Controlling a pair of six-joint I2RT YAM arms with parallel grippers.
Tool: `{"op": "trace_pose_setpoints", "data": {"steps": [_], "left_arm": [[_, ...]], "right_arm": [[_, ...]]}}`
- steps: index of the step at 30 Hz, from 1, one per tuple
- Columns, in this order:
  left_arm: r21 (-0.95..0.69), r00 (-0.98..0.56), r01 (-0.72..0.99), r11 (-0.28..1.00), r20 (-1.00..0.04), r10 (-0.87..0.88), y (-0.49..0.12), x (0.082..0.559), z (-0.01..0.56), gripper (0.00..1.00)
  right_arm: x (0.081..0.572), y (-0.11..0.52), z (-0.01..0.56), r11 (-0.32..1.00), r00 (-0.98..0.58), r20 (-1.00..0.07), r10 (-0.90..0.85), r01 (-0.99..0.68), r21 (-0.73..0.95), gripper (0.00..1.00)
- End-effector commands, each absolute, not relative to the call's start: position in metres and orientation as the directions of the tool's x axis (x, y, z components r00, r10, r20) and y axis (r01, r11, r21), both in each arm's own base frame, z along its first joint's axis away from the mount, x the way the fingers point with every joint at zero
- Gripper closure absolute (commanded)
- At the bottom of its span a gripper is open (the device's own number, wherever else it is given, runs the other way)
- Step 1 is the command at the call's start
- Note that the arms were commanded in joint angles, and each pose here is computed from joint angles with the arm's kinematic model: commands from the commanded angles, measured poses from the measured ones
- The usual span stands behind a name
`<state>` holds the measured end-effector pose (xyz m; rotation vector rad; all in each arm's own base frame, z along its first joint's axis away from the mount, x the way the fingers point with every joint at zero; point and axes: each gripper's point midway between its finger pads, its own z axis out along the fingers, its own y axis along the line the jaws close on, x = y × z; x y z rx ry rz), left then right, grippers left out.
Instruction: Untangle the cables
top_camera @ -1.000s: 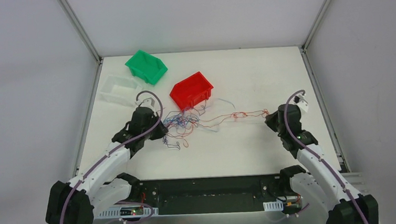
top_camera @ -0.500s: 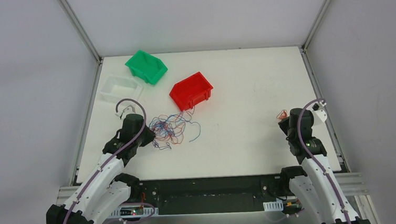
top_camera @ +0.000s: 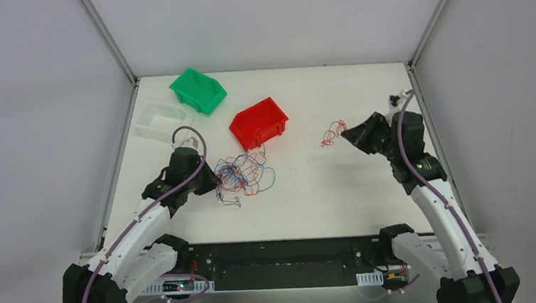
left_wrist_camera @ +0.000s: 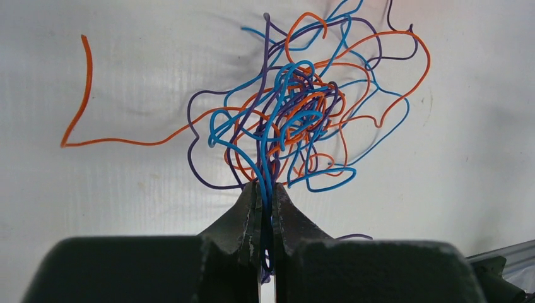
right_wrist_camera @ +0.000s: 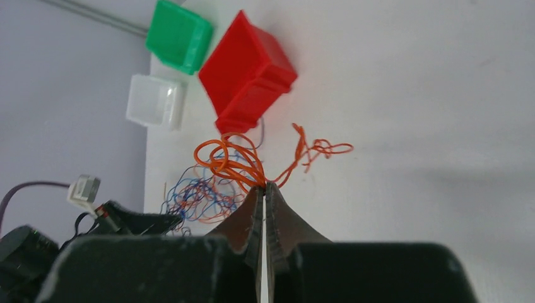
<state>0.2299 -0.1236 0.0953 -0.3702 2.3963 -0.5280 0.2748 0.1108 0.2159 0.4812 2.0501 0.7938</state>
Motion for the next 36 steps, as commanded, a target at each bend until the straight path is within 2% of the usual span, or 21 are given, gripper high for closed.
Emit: {"op": "trace_pose_setpoints", "data": {"steps": [1,8,16,27,36], "left_arm": [[-0.446,-0.711,-0.131,0.886,-0.580,-0.397,-0.115,0.229,0.116,1.00],[-0.381,-0.665,-0.180,0.907,-0.632,-0.398,-0.092,0.225,0.146,1.00],[-0.269,-0.585,-0.243,0.932,-0.726,-0.362,-0.057,0.224,0.191,1.00],[-0.174,-0.510,-0.263,0.949,-0.810,-0.290,-0.033,0.228,0.242,1.00],[-0.164,-0.517,-0.260,0.952,-0.809,-0.280,-0.034,0.231,0.242,1.00]], "right_arm": [[0.289,0.162,0.283,0.697,-0.568,-0.671,0.477,-0.219,0.682,1.00],[0.325,0.222,0.311,0.676,-0.599,-0.687,0.412,-0.304,0.671,1.00],[0.379,0.273,0.296,0.676,-0.631,-0.668,0.395,-0.292,0.676,1.00],[0.449,0.325,0.212,0.682,-0.770,-0.522,0.367,-0.160,0.714,1.00],[0.454,0.319,0.141,0.766,-0.828,-0.453,0.331,-0.045,0.642,1.00]]}}
